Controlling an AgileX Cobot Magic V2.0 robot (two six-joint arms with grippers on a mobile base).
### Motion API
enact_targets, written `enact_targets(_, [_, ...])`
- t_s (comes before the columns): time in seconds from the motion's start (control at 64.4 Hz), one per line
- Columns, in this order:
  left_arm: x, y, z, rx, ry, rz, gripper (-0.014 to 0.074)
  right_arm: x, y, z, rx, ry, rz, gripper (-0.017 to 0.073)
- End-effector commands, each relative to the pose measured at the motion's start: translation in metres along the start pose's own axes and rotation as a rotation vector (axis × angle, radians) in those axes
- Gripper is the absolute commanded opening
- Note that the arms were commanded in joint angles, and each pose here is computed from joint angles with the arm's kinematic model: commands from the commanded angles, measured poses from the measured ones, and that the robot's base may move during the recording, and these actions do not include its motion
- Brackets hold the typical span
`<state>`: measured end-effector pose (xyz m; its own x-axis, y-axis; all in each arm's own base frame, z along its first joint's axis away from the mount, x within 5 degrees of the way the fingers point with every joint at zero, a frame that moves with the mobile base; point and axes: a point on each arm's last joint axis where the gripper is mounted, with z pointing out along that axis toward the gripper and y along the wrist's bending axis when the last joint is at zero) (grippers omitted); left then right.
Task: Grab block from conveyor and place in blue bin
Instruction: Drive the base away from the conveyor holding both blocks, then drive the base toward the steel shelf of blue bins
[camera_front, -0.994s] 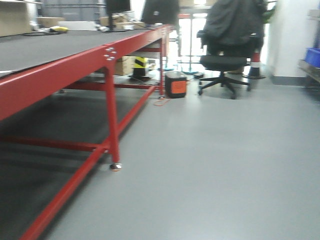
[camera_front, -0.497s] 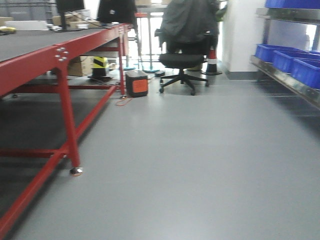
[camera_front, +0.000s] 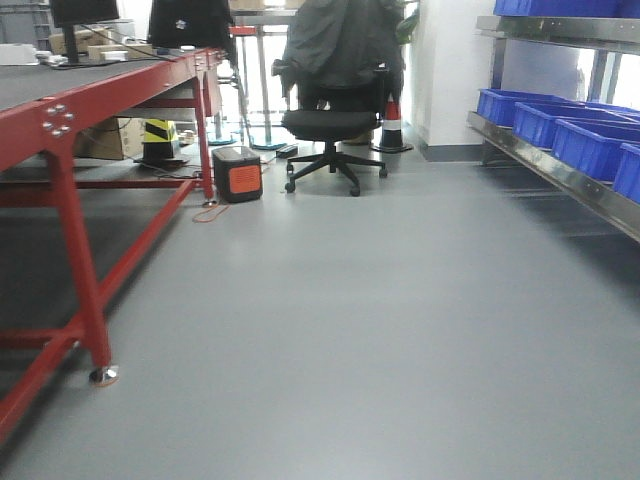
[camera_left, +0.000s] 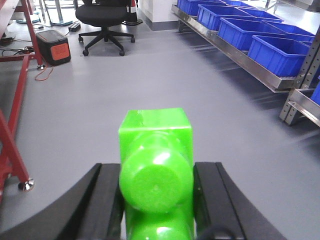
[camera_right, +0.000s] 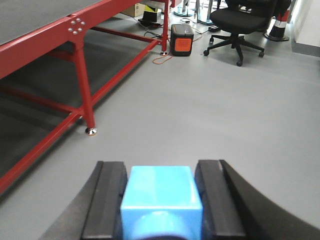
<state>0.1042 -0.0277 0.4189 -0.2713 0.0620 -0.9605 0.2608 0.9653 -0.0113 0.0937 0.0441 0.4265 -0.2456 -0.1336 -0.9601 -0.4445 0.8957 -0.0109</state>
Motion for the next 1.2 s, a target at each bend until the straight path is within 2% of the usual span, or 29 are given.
enact_targets(0.0, [-0.0022,-0.0009,-0.0017,0.008,-0.031,-0.007,-0.0111,-0.0017,-0.0005,-0.0009,0.007,-0.024,-0.01,-0.0154])
enact_targets(1.181, [-0.0024,-0.0009,-0.0018,0.008,-0.033,-0.007,-0.0111,-0.0017,-0.0005,-0.0009,0.007,-0.024,-0.01,-0.0154])
